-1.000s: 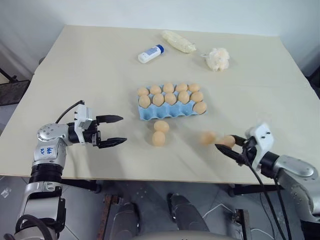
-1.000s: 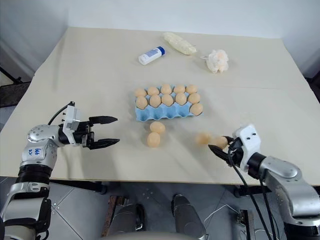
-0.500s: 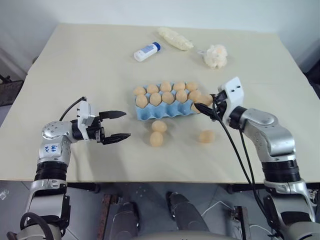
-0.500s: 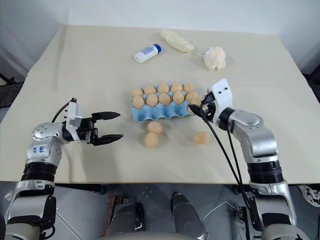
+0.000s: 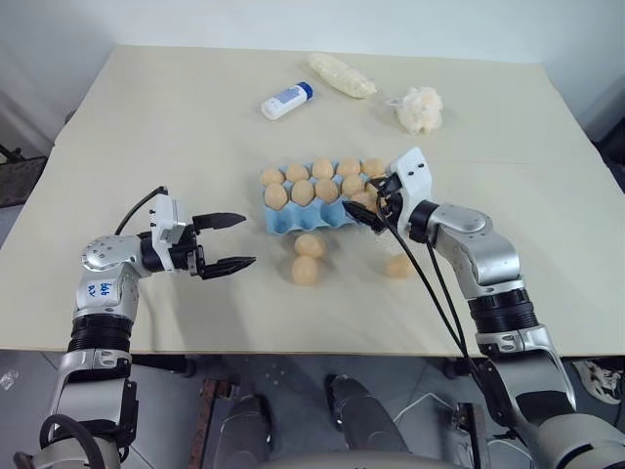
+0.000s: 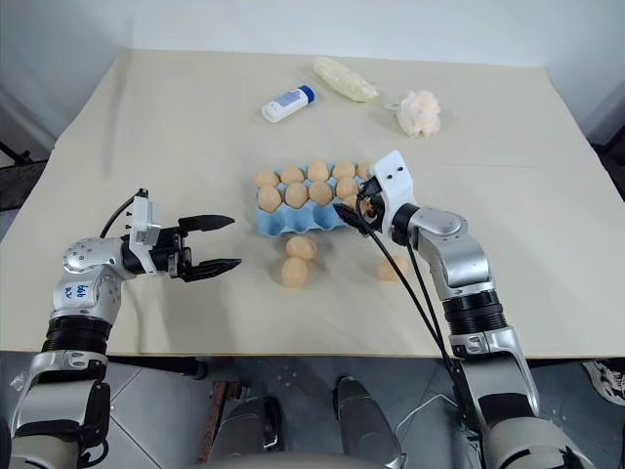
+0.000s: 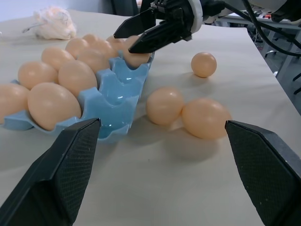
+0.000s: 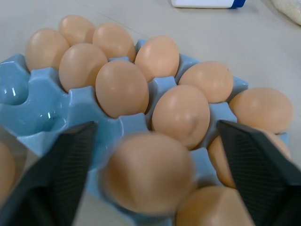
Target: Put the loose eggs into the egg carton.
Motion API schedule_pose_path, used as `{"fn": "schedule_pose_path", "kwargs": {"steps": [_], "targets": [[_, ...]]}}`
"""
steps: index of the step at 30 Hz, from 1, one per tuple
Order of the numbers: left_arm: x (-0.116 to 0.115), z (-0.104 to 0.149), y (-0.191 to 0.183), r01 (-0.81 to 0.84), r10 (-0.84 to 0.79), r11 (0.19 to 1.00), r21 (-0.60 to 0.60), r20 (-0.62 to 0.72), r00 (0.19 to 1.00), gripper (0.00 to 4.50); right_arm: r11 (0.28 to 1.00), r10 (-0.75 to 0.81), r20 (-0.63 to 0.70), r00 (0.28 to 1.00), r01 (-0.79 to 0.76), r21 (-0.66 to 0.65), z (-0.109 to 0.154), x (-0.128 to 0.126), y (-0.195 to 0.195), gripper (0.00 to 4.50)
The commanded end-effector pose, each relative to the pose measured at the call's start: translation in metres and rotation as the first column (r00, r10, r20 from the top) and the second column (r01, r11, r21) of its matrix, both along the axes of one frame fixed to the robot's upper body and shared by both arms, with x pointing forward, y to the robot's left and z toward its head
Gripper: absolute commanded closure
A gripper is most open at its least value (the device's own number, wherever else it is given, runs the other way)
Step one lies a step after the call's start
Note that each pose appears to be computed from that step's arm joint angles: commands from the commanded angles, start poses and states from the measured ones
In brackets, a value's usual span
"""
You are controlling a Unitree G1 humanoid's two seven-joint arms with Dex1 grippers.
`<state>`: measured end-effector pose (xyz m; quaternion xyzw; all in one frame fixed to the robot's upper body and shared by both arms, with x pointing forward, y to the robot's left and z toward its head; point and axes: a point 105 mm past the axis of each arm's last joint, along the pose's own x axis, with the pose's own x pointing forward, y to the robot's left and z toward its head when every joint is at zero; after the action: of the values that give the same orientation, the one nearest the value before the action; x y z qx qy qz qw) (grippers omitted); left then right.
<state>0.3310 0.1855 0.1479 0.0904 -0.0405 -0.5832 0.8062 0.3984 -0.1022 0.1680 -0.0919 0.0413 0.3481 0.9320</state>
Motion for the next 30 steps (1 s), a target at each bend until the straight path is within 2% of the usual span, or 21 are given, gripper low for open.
{"fn": "schedule_pose_path", "kwargs": {"steps": [1,4,7,11,13,16,26,30], "targets": [[0.001,0.012,0.003,-0.005,0.005,1.000,-0.006,0.057,0.998,0.00,0.999,0.036,0.068,0.997,-0.037,0.013,0.021,-0.005,0.007,0.03],[0.001,0.013,0.002,-0.003,0.003,1.000,-0.008,0.058,0.998,0.00,1.000,0.011,0.135,0.991,-0.010,-0.008,0.033,-0.007,-0.002,0.03],[0.002,0.013,0.002,-0.002,0.003,1.000,-0.007,0.060,0.998,0.00,1.000,0.019,0.164,0.986,-0.018,-0.007,0.043,-0.023,-0.019,0.03],[0.003,0.013,0.003,-0.003,0.004,1.000,-0.006,0.061,0.998,0.00,0.998,0.057,0.166,0.985,-0.054,-0.025,0.042,-0.051,-0.039,0.03],[0.004,0.012,0.003,-0.006,0.006,1.000,-0.008,0.061,0.998,0.00,0.995,0.095,0.145,0.985,-0.091,-0.031,0.033,-0.077,-0.058,0.03],[0.005,0.011,0.002,-0.005,0.006,1.000,-0.010,0.059,0.998,0.00,0.994,0.109,0.126,0.986,-0.105,-0.034,0.024,-0.100,-0.076,0.03],[0.009,0.012,0.002,-0.003,0.004,1.000,-0.011,0.063,0.998,0.00,0.997,0.074,-0.029,0.997,-0.074,-0.012,-0.014,-0.152,-0.126,0.03],[0.009,0.012,0.002,-0.004,0.004,1.000,-0.010,0.064,0.998,0.00,0.998,0.066,-0.051,0.996,-0.067,-0.016,-0.019,-0.161,-0.131,0.03]]}}
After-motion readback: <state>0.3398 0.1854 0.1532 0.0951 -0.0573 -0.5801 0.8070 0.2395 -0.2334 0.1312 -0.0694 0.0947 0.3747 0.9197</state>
